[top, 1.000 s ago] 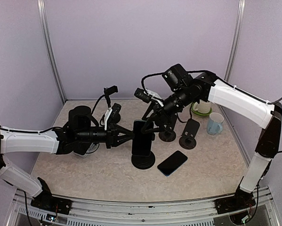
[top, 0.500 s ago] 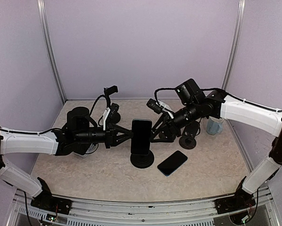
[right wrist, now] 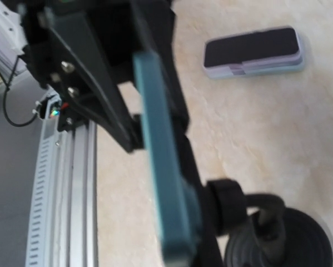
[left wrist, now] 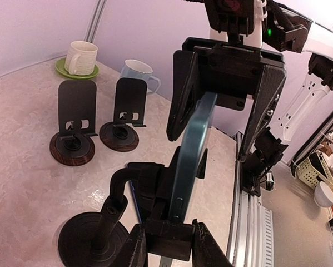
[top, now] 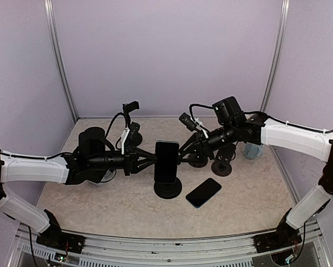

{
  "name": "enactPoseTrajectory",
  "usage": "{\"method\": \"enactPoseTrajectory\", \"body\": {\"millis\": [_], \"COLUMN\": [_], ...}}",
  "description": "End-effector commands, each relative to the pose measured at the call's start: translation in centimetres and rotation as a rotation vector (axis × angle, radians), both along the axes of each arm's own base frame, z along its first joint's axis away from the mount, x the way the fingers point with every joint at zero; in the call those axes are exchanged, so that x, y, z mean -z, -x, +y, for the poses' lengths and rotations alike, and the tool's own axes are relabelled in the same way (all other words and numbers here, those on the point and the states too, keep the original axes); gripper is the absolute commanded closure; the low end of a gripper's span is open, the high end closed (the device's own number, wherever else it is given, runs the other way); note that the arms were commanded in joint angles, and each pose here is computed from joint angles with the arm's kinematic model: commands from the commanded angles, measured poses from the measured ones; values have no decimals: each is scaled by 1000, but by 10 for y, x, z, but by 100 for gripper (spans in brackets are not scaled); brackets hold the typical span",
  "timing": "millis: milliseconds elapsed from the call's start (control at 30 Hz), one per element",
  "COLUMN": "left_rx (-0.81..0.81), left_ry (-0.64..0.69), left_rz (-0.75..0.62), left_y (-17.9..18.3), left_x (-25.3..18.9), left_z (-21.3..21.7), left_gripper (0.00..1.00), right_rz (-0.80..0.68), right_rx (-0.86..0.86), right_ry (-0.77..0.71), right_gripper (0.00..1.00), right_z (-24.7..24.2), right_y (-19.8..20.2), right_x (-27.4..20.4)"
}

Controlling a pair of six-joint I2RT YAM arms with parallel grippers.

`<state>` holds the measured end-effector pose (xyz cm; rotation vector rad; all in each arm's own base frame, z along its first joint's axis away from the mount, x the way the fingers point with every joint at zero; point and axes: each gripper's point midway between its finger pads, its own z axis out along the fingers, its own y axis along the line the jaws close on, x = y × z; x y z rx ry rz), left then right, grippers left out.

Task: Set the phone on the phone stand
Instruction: Move the phone stand with the phone to the center of the board.

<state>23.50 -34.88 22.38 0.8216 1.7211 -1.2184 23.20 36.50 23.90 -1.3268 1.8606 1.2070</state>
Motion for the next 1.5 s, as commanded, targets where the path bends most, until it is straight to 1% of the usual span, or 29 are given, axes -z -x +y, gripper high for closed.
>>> {"method": "enactPoseTrajectory", "body": {"millis": [0,167,267,400,567,800,933,1033,1233,1433,1467], "left_rx": [-15,-19,-20,-21,-36,-57,-72,-89,-130,-151,-158], "left_ry": [83,97,109,115,117,108,112,117,131,137,147], "left_rz": [-79,-88,-94,-95,-99,-96,-101,-103,-99,-96,-74], "left_y": [-3,-2,-1,1,3,5,7,8,13,22,23], "left_x": [-31,-36,-41,-43,-43,-38,-39,-41,-40,-35,-34], "left_z": [2,4,6,8,12,19,24,30,44,56,59], "left_gripper": [73,62,55,51,46,45,45,45,44,44,44], "right_rz": [12,31,39,51,70,100,99,78,30,-1,-6], "right_rx": [-50,-51,-44,-35,-47,-76,-84,-93,-104,-102,-103], "right_ry": [-58,-42,-29,-24,-33,-54,-61,-74,-104,-129,-135], "right_gripper": [45,50,51,51,62,78,90,96,100,100,100], "right_z": [7,7,7,7,8,11,12,15,20,20,20], "right_y": [3,3,2,1,3,7,7,5,-15,-45,-50], "right_x": [-4,5,12,17,17,14,11,3,-22,-45,-48]}}
